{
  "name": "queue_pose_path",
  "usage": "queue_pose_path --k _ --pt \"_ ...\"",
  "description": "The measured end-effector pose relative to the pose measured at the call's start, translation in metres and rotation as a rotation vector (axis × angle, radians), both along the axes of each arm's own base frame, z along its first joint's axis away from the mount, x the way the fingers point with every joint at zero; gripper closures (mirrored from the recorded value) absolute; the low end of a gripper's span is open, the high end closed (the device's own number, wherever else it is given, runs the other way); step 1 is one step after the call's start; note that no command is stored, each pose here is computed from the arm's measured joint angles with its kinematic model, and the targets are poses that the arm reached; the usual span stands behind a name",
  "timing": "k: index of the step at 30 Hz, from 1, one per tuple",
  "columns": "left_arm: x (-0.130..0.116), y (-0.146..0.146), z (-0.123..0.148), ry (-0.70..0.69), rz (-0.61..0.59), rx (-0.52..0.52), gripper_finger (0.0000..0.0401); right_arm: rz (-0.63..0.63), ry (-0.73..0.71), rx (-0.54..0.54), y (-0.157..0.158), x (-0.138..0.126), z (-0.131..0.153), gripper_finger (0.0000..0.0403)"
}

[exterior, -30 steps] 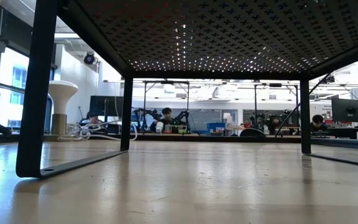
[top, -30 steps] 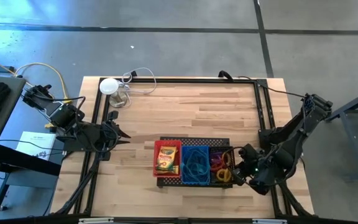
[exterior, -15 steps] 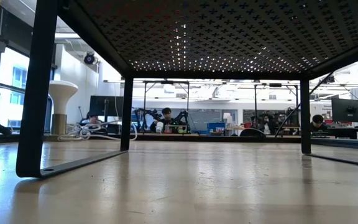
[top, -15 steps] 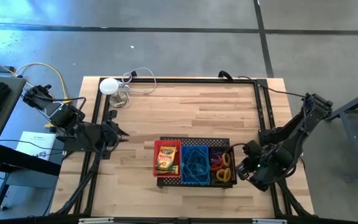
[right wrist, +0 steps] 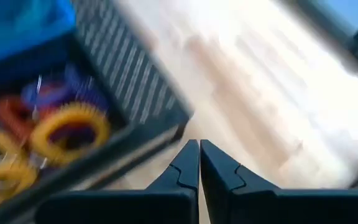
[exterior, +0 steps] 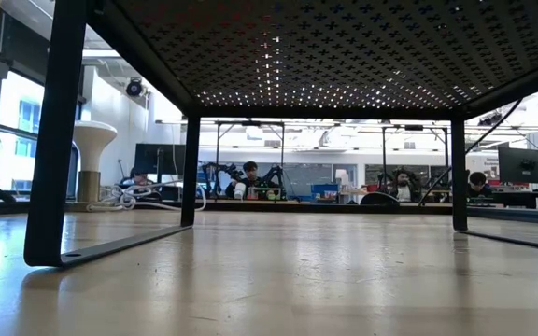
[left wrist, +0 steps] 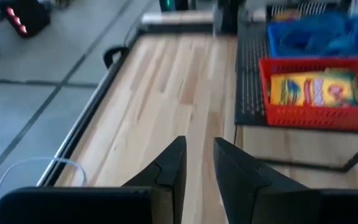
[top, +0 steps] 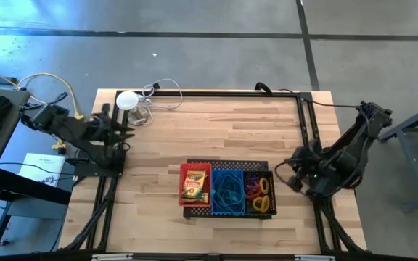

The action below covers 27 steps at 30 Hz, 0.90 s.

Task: Pick & Place Office Desk Supplies
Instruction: Return to Home Position

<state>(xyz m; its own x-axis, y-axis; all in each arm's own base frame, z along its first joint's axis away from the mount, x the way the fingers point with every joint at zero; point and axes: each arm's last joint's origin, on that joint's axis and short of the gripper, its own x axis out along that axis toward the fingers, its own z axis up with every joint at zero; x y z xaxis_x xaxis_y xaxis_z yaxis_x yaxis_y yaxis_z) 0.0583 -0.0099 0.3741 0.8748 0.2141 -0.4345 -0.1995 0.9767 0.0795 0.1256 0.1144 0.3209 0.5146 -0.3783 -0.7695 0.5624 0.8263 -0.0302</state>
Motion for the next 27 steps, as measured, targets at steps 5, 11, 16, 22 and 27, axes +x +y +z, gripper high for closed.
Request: queue_pose_path --k 5,11,16,22,27 --pt "-0.017 0.01 -0.021 -0.15 0.032 0.026 0.0327 0.025 -0.235 -0.145 -0.022 -0.019 0.02 0.0401" --pt "-0.037 0.02 -0.043 -0.319 0.018 -0.004 0.0327 0.057 -0.406 -0.288 -0.033 -0.026 0.018 0.0401" --pt "-0.049 0.026 -0.055 -0.457 0.015 -0.027 0.0327 -0.025 -0.497 -0.276 -0.056 -0.041 -0.009 0.0401" --pt "-0.054 0.028 -0.061 -0.518 0.022 -0.033 0.0327 -0.071 -0.629 -0.202 -0.069 -0.05 -0.039 0.0401" --pt "-0.048 0.025 -0.067 -0.498 0.009 -0.019 0.0327 -0.048 -0.7 -0.168 -0.07 -0.051 -0.049 0.0401"
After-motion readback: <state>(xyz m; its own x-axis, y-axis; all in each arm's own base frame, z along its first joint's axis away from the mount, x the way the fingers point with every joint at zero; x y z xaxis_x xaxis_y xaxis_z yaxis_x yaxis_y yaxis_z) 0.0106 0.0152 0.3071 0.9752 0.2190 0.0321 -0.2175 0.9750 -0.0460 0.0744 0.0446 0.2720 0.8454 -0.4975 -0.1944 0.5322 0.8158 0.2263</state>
